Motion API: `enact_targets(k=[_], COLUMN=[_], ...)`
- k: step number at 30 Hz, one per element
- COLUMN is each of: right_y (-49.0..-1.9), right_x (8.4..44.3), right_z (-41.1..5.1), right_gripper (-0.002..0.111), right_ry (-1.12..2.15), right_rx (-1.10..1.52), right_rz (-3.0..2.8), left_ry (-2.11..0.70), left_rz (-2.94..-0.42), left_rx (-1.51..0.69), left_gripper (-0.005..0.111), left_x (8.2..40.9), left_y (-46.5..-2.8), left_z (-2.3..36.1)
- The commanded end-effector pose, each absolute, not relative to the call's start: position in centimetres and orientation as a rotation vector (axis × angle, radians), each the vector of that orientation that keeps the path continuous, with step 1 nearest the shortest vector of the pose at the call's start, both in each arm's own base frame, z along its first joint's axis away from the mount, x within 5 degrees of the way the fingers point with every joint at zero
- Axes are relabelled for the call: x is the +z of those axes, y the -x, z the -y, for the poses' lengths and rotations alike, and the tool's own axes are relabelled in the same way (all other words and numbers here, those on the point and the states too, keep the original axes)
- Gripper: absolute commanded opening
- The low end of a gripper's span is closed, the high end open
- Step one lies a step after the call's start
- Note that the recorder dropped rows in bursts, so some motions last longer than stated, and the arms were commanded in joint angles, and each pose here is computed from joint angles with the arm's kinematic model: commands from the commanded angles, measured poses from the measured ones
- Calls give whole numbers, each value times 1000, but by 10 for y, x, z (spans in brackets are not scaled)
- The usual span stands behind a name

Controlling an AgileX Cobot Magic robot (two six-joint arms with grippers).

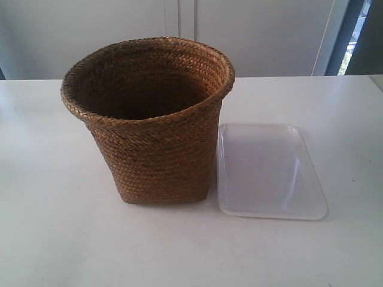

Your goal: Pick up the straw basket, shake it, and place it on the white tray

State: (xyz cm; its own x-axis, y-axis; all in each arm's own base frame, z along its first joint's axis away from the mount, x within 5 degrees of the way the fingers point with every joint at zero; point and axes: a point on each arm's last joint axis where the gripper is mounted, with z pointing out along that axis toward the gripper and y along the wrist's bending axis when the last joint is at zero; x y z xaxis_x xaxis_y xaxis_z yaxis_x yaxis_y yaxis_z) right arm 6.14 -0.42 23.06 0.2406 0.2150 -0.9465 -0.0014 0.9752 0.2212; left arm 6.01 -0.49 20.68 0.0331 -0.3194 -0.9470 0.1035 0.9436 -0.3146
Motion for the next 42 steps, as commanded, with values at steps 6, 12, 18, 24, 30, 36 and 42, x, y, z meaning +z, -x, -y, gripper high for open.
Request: enact_targets(k=[6, 12, 18, 24, 30, 36, 42], right_y=[-60, -61, -62, -60, -72, -94, -113], right_x=[233, 233, 226, 243, 291, 317, 329], right_z=[6, 6, 5, 7, 4, -1, -5], right_gripper=[0, 0, 0, 0, 0, 0, 0], right_ry=[-422, -405, -372, -387, -357, -341, -251], right_rx=[431, 399, 349, 357, 350, 358, 294], right_rz=[-1233, -1249, -1336, -1264, -1333, -1568, -1759], left_ry=[433, 425, 330, 342, 273, 258, 256], left_rz=[-1478, -1493, -1523, -1455, -1477, -1649, -1653], left_rx=[-599, -593, -500, -513, -516, -531, -533], left_gripper=[0, 0, 0, 0, 0, 0, 0], left_x=[205, 204, 203, 217, 281, 299, 311], left_y=[-60, -60, -60, -59, -64, -84, -90], left_z=[5, 5, 6, 4, 10, 17, 18])
